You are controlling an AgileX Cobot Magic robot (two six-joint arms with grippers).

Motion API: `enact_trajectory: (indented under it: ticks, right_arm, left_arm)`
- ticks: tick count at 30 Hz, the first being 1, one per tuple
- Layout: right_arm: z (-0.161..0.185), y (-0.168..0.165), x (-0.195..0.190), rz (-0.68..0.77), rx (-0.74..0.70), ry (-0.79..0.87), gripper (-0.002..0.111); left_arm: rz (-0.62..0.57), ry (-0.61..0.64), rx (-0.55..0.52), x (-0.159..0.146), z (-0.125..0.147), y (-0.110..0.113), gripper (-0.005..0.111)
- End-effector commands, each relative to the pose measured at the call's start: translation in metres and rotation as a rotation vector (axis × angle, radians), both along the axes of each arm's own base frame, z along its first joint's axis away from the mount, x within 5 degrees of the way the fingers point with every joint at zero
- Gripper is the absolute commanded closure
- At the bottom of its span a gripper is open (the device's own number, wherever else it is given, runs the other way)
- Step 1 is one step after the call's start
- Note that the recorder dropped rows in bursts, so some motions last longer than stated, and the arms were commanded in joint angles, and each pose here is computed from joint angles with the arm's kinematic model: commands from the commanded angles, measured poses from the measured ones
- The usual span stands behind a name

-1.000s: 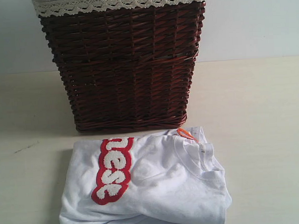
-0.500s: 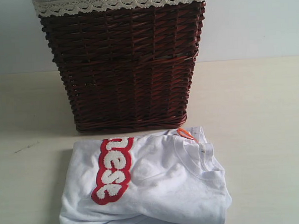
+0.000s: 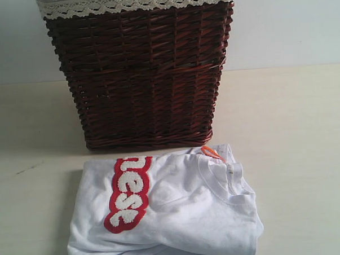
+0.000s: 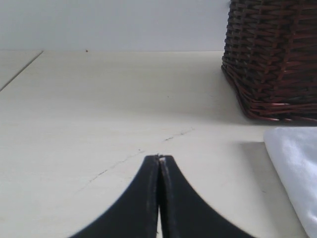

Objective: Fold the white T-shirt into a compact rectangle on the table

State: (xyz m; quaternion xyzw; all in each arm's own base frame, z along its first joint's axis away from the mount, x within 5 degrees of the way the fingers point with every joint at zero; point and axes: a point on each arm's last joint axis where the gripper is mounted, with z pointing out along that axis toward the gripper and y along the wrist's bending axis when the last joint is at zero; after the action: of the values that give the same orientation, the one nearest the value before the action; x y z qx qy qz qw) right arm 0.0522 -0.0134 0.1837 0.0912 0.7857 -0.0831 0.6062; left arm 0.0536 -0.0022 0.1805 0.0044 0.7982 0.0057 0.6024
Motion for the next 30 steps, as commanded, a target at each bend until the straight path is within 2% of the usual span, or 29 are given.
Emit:
enact_trajectory:
  ticks: [1, 4, 30]
  right_arm:
    - [-0.0006, 0.0, -0.0002, -0.003, 0.003, -0.009, 0.108]
    - [-0.0006, 0.0, -0.0002, -0.003, 0.003, -0.009, 0.108]
    - [-0.0006, 0.0001, -0.0001, -0.003, 0.005, -0.009, 0.108]
  left_arm:
    - [-0.055, -0.012, -0.004, -0.0004, 0.0008, -0.003, 0.107]
    - [-0.082, -0.012, -0.004, -0.0006, 0.0008, -0.0044, 0.107]
    - [-0.082, -0.012, -0.004, -0.0006, 0.0008, -0.0044, 0.107]
